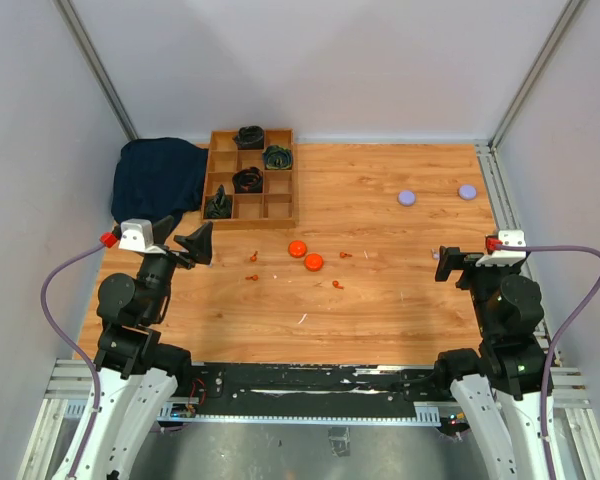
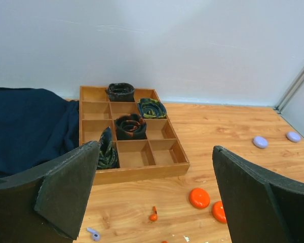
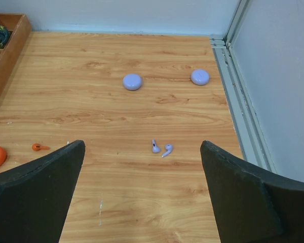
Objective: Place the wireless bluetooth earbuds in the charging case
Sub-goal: Pick up the charging case at the center of the board.
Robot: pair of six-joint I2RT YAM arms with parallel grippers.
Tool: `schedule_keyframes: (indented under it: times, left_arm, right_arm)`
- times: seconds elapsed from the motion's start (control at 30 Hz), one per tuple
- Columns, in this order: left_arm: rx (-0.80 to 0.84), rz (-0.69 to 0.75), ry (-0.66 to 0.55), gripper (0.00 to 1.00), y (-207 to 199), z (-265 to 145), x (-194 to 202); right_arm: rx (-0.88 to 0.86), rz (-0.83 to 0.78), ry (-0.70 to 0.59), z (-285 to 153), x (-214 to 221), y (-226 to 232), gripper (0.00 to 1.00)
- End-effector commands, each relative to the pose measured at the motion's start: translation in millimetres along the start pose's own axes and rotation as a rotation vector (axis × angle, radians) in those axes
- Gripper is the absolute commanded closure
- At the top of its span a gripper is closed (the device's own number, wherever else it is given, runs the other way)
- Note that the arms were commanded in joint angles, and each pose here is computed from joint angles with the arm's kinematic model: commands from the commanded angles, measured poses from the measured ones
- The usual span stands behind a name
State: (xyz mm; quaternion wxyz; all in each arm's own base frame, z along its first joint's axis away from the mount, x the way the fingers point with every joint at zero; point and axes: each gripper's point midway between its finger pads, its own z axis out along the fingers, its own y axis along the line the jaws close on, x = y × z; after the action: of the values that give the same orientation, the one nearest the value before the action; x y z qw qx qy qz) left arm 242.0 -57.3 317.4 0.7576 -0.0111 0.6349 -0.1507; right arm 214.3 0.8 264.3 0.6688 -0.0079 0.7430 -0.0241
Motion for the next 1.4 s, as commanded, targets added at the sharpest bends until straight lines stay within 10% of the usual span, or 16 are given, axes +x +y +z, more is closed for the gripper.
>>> schedule_keyframes:
  times: [0.0, 0.6, 1.37]
  left_arm:
    - [0.014, -0.009, -0.03, 0.01, -2.7, -0.6, -5.7]
    - [0.022, -0.008, -0.037, 0.01, -4.0, -7.3, -9.2]
    - [0.027, -0.006, -0.047, 0.01, -6.0, -13.3, -11.5]
  right_arm:
    - [0.012, 0.022, -0.02, -3.6, -4.9, -1.5, 0.02]
    - [-0.084, 0.089, 0.277, 47.1, 37.3, 33.4, 0.01]
    - [0.169, 0.1, 0.538, 278.6, 118.7, 45.7, 0.01]
